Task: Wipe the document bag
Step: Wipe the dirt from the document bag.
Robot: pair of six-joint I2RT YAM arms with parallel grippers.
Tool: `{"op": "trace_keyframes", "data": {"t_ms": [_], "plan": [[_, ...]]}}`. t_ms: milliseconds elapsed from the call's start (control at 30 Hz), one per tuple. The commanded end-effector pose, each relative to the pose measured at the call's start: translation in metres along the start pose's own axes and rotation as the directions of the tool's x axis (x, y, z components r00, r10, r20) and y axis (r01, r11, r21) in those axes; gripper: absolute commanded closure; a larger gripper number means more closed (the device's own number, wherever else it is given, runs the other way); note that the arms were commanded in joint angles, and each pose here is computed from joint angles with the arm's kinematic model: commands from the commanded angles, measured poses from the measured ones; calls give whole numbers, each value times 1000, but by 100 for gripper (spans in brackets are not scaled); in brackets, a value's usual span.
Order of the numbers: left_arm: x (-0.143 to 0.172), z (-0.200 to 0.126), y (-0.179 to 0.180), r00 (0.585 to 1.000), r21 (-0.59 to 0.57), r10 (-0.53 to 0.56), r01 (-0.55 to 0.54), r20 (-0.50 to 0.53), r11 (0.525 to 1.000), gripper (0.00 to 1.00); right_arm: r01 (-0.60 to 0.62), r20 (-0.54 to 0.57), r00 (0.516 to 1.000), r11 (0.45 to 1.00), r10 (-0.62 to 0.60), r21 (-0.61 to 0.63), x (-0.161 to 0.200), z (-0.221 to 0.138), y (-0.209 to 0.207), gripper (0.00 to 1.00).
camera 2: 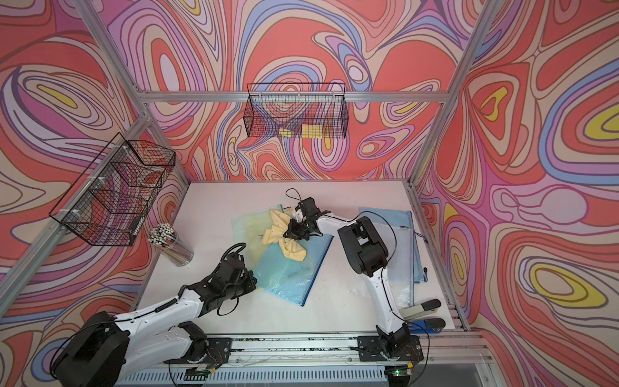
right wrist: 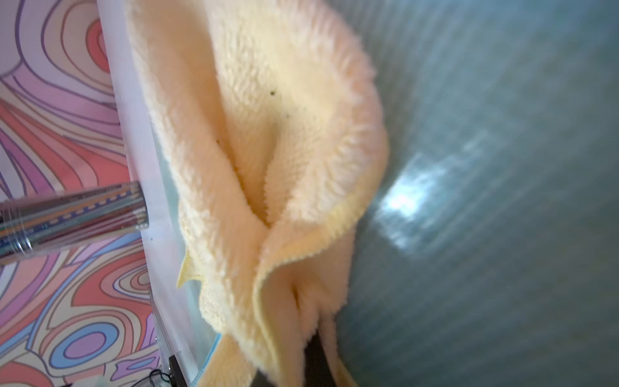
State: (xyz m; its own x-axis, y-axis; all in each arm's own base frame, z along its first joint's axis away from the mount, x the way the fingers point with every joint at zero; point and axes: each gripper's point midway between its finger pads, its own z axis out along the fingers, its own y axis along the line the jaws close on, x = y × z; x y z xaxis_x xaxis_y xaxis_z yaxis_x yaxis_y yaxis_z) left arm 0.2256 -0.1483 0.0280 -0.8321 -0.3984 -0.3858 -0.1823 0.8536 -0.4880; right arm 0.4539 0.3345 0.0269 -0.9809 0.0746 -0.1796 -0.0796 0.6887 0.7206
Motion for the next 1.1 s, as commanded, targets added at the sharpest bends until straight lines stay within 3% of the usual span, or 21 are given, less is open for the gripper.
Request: {"op": "trace_keyframes", "data": {"t_ms": [0,200,300,400,567,767,867,1067], "plan": [[4,0,10,1000,-33,6,-7,-9,999,100,-79,46,996,987,73,140,-29,-1,-62,100],[5,0,6,1000,-21,8,-8,-19,1000,100,-116,105,990,978,99,172,-66,-21,-87,100],[3,-1,6,1000,-31,15,-15,-16,999,100,-92,122,990,980,71,174,-68,-36,-75,100],[0,-2,5,1000,-38,20,-20,-8,999,100,-52,126,991,993,39,102,-54,-54,-39,100],[-6,-1,-1,999,-45,36,-37,-10,998,100,117,47,992,992,-119,38,25,-64,42,100],[-9,4,-6,999,-51,44,-45,-14,998,100,198,-158,967,980,-201,-33,149,-10,86,100],[-9,5,-6,999,-56,45,-47,-26,997,100,161,-186,968,986,-166,-42,175,7,80,100],[-8,3,-5,999,-55,41,-42,-22,998,100,98,-189,978,995,-93,19,181,19,41,100]]}}
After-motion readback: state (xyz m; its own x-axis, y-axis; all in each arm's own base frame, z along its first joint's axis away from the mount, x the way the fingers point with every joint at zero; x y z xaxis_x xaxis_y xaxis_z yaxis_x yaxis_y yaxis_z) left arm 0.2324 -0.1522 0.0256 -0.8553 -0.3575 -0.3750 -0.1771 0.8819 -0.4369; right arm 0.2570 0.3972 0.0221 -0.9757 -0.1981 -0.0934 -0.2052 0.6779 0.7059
